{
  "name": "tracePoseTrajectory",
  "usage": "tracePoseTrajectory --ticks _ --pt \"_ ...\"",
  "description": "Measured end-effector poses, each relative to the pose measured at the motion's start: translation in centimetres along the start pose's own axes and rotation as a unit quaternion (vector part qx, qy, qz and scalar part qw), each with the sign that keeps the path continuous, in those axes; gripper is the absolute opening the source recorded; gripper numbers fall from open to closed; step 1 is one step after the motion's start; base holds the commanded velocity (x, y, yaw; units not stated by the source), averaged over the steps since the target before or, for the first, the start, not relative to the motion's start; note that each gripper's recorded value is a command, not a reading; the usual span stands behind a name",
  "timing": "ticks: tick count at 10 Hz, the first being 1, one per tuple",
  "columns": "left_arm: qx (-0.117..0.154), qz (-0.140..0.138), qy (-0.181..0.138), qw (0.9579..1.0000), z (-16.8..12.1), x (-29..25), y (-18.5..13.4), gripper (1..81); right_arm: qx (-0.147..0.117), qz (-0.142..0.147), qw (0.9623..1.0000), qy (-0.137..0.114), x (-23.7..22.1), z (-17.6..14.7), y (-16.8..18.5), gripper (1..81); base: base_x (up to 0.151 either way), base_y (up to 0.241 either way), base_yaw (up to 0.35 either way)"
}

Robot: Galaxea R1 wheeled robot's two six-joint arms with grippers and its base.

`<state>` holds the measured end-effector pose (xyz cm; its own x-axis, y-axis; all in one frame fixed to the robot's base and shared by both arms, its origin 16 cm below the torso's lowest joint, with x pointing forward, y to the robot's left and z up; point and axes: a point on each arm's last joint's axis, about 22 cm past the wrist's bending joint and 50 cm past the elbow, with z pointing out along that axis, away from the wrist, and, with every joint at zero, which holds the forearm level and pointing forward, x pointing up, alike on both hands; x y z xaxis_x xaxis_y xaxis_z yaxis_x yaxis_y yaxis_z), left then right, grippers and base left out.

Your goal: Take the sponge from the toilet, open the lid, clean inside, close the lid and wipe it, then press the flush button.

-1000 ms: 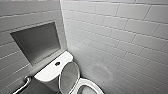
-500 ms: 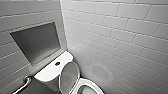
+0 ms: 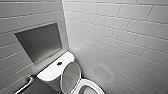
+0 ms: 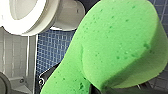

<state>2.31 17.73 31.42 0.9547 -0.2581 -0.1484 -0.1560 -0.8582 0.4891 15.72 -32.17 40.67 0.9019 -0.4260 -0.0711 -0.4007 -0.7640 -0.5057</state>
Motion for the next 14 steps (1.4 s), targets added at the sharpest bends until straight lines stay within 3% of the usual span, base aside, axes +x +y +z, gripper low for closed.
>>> tracePoseTrajectory --ticks 3,7,9,14 --pt "0.005 -0.043 0.023 0.9988 -0.1 -1.9 0.3 81.1 0.036 -0.049 0.9981 -0.007 6.7 1.4 -5.5 1.0 0.000 0.000 0.000" --pt "0.016 -0.101 0.047 0.9937 0.0 -4.6 0.7 81.1 0.097 -0.125 0.9871 -0.025 14.1 5.3 -16.6 1.0 0.000 0.000 0.000" --pt "0.015 -0.106 0.045 0.9932 0.4 -5.1 1.2 81.1 0.110 -0.143 0.9835 -0.018 17.5 6.0 -20.3 1.0 0.000 0.000 0.000" --pt "0.024 -0.109 0.042 0.9929 0.5 -5.2 0.6 81.1 0.140 -0.169 0.9756 -0.015 18.9 11.6 -28.4 1.0 0.000 0.000 0.000"
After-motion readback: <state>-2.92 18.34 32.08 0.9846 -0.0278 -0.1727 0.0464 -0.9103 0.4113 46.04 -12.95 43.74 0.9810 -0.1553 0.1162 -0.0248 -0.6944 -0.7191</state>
